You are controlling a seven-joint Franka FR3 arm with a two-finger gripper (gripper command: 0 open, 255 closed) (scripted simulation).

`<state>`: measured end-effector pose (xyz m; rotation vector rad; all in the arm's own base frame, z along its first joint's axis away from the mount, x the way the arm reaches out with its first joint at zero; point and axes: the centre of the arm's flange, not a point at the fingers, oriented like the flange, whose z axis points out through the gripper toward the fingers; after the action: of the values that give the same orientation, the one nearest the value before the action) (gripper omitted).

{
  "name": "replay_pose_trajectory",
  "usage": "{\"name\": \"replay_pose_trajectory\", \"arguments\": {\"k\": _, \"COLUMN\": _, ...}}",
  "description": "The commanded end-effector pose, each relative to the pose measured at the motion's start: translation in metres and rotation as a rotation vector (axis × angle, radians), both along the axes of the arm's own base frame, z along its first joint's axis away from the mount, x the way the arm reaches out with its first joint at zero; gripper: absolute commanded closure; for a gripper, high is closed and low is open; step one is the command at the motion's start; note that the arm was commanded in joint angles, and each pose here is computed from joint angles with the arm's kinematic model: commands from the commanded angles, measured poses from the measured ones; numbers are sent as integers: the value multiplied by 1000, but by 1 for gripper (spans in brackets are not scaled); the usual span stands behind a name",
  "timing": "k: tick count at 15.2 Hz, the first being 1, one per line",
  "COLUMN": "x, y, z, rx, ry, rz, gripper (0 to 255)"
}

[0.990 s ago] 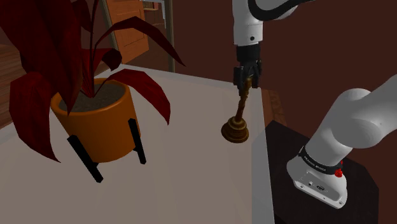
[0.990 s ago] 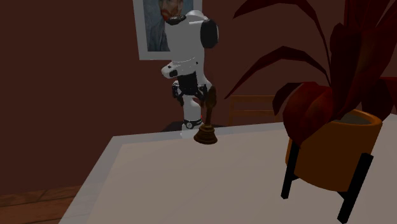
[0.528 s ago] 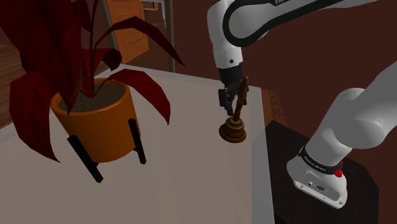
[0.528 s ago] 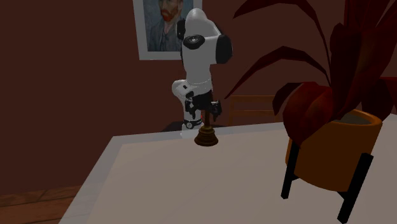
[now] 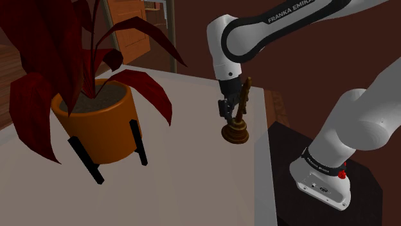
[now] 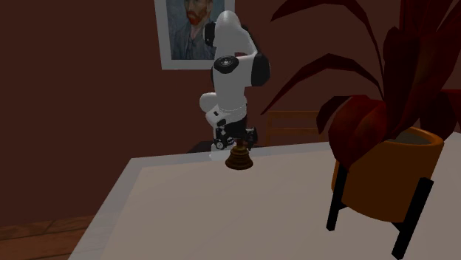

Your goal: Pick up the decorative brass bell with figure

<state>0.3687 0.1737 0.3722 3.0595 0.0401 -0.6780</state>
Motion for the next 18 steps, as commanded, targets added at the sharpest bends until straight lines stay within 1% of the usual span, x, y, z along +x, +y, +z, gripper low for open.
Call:
{"name": "replay_pose_trajectory", "arguments": {"k": 1, "x": 0, "y": 0, "z": -1, "rx": 0, "ry": 0, "rz": 0, "gripper": 255}}
{"name": "replay_pose_trajectory", "arguments": {"k": 10, "x": 0, "y": 0, "z": -2, "rx": 0, "ry": 0, "rz": 0, "gripper": 255}}
{"name": "replay_pose_trajectory", "arguments": {"k": 18, "x": 0, "y": 0, "z": 41, "rx": 0, "ry": 0, "rz": 0, "gripper": 255}}
